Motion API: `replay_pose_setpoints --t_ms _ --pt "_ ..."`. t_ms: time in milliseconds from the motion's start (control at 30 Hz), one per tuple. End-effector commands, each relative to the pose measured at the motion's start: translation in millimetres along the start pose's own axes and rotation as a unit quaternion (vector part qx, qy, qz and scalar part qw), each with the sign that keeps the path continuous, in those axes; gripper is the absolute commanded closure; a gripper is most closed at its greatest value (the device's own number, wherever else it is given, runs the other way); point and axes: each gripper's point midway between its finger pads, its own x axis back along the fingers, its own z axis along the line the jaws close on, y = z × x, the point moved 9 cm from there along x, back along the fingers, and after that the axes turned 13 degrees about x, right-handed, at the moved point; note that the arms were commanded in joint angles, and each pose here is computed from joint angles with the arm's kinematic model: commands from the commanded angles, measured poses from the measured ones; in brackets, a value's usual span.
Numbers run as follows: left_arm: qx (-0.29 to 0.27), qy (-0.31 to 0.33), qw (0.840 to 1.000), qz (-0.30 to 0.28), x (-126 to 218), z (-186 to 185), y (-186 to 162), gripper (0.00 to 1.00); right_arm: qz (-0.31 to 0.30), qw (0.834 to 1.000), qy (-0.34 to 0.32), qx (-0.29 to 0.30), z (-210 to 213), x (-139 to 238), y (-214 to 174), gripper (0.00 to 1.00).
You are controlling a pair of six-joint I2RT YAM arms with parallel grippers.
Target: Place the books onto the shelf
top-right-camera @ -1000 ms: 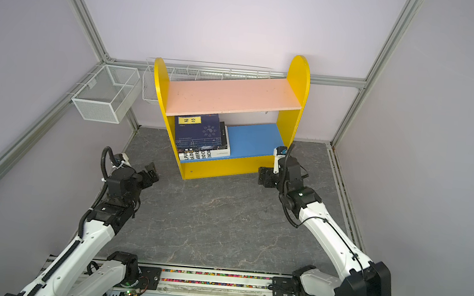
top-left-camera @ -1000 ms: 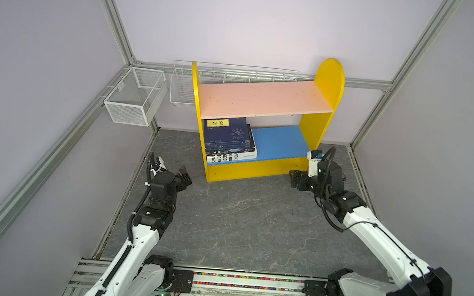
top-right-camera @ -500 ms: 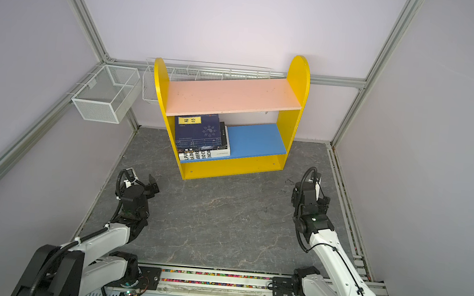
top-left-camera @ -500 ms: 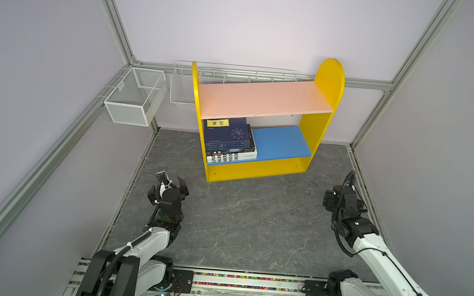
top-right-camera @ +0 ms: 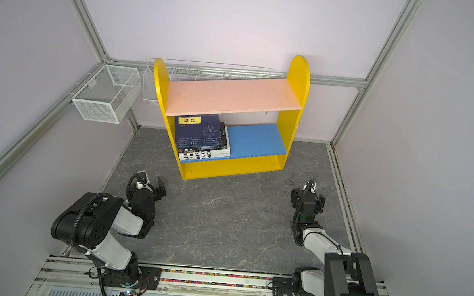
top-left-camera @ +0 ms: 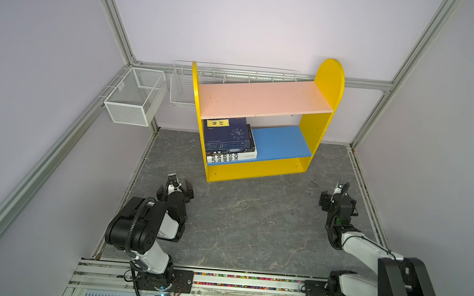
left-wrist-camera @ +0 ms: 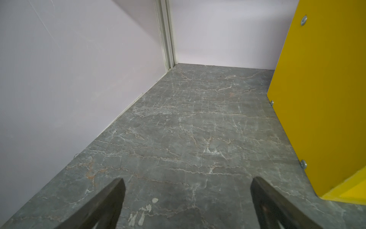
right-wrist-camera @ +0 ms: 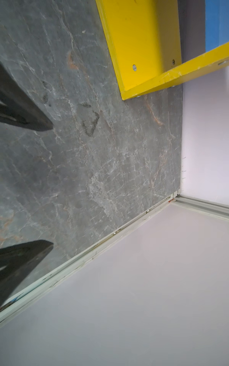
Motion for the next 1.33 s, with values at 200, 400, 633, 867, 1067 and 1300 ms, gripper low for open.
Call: replay_pose_setpoints --t_ms 200,400,633,867,1067,1300 --pt "0.004 0.013 1.0 -0.009 -25.7 -14.4 27.5 0.0 -0.099 0.995 0.03 -0.001 16.0 -17.5 -2.7 0.11" --pt "0.036 0.011 0.999 0.02 -37.9 -0.8 31.3 0.01 -0.048 0.995 0.083 -0.02 9.6 -34.6 -0.1 0.11" --pt "0.035 0.01 0.999 0.017 -37.2 -0.9 31.4 0.01 -0.052 0.995 0.082 -0.019 9.2 -33.6 0.2 0.11" --pt "0.028 0.008 0.999 0.018 -36.7 -3.4 30.5 0.01 -0.051 0.995 0.082 -0.014 11.1 -33.5 1.0 0.11" --pt "0.028 0.008 0.999 0.018 -36.8 -3.8 30.8 0.01 -0.051 0.995 0.082 -0.014 11.4 -33.8 0.9 0.11" --pt "0.028 0.007 0.999 0.019 -37.0 -4.2 30.8 0.01 -0.049 0.995 0.083 -0.015 10.8 -34.5 1.1 0.11"
